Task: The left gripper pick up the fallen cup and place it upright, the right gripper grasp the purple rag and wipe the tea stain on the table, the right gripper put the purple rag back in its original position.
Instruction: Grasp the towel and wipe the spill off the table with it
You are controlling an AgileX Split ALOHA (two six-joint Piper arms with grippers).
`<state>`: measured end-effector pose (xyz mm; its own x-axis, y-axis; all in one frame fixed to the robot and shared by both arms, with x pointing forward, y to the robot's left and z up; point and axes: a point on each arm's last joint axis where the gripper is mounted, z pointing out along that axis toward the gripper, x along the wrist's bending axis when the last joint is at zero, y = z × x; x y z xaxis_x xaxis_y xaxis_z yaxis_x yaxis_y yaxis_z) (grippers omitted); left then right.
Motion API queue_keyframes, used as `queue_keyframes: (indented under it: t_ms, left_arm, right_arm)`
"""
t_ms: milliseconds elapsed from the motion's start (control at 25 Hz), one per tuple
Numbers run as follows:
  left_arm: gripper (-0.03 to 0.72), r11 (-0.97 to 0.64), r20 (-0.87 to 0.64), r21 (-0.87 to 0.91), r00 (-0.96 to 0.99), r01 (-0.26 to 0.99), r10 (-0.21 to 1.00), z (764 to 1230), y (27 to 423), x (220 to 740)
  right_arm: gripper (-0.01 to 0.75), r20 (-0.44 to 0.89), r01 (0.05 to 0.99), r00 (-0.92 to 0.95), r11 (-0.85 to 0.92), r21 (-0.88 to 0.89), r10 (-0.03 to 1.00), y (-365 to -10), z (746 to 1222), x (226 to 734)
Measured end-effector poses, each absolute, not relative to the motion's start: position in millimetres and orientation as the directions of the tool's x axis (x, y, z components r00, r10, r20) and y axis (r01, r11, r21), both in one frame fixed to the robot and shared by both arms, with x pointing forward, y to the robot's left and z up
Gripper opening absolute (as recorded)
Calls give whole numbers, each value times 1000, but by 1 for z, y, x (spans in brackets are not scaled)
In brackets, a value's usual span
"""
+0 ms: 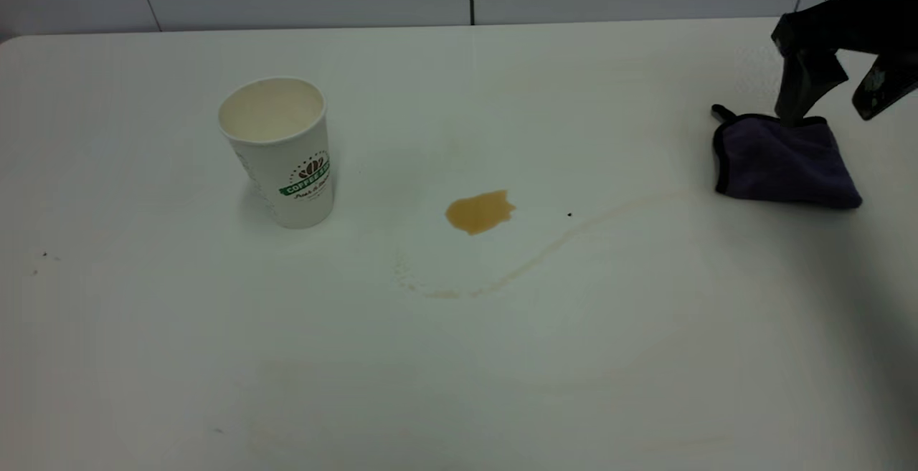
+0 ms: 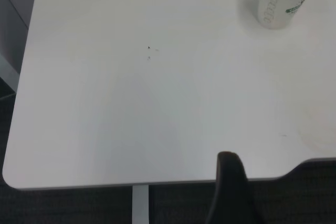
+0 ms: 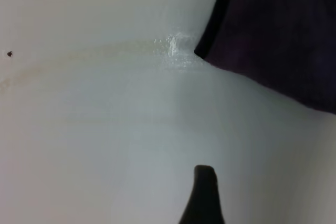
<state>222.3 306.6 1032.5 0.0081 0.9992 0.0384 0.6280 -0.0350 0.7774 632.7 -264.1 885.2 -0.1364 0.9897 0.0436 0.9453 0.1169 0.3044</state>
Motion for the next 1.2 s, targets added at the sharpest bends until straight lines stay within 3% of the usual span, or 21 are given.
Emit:
queue_keyframes:
  t_ms: [640,1200]
  left_arm:
    - [524,-35,38,777,8,628,999,1032,307,222]
    - [524,-32,36,778,6,628,999,1032,307,222]
  right_arm:
    - [646,18,960,-175,166,224,984,-257,800,687]
    - [619,-67,965,-122,134,224,990,-277,788,700]
